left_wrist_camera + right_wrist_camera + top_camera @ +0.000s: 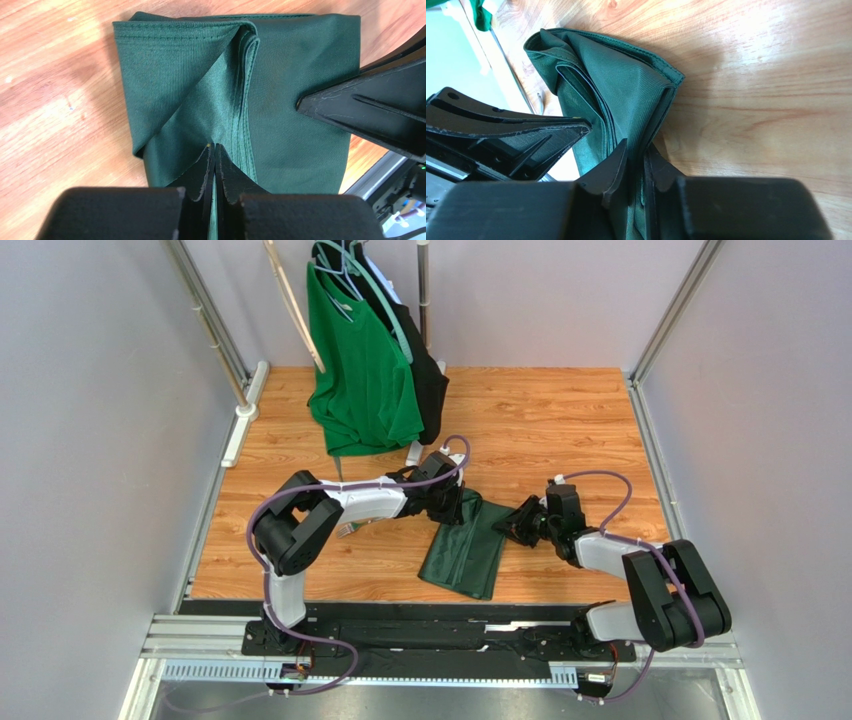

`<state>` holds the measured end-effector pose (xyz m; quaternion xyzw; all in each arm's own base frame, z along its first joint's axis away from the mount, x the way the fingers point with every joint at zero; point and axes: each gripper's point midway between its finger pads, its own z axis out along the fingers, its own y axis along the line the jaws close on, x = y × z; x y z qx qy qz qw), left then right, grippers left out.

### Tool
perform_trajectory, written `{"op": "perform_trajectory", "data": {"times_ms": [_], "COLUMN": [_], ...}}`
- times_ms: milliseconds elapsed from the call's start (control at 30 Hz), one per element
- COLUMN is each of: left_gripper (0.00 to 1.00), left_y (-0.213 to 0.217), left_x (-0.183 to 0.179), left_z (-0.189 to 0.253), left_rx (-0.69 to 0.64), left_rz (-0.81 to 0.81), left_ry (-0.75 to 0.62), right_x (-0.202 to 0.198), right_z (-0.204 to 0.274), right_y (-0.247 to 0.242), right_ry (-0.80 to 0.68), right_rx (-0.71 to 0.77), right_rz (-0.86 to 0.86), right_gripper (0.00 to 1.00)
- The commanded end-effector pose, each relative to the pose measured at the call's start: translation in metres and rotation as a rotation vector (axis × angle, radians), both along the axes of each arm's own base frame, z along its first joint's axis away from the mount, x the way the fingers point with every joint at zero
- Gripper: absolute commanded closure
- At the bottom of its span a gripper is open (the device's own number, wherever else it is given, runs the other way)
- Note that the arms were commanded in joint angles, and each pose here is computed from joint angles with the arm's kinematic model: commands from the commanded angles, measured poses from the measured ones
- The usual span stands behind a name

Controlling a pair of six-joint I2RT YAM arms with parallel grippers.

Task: Fold the napkin into a case and place the utensils inside
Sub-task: Fold the 2/3-rectangle-folded napkin at the center of the board.

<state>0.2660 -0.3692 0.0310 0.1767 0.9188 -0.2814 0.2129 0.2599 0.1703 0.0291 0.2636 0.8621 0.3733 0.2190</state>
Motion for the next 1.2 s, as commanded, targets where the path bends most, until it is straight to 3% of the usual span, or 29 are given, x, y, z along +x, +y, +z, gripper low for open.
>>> {"op": "perform_trajectory", "data": {"times_ms": [0,233,367,400,633,767,933,1033,1167], "left_gripper": [0.95,0.96,0.96,0.96,0.96,0.96,0.96,0.92,0.76], "left_y": [-0.021,-0.032,-0.036,-0.038,-0.054,-0.058,-0.051,-0.042,-0.033], "left_x": [0.005,-0.004,-0.008,-0.008,-0.011,-0.013,-0.017,-0.02,-0.024], "left_z": [0.011,0.003,-0.003,-0.003,-0.004,-0.005,0.009,0.02,0.038], "left_rx": [-0.084,-0.091,-0.093,-0.097,-0.133,-0.159,-0.183,-0.169,-0.15], "left_rz": [-0.01,-0.032,-0.044,-0.047,-0.058,-0.059,-0.05,-0.04,-0.042], "left_ry": [-0.003,0.015,0.024,0.028,0.022,0.029,0.01,0.0,-0.009], "right_x": [0.012,0.002,-0.002,-0.002,-0.007,-0.003,0.002,0.003,0.004], "right_z": [0.013,0.018,0.023,0.021,0.02,0.025,0.02,0.018,0.019], "right_y": [0.001,0.002,0.004,0.003,0.013,0.033,0.025,0.021,0.019], "right_ry": [-0.062,-0.028,0.016,0.035,0.23,0.28,0.31,0.305,0.289], "right_rx": [-0.036,-0.097,-0.159,-0.179,-0.384,-0.419,-0.474,-0.49,-0.509], "right_rz": [0.025,0.075,0.114,0.115,0.101,0.078,0.014,0.008,0.022], "right_gripper": [0.84,0.81,0.99,1.0,1.0,1.0,1.0,1.0,1.0]}}
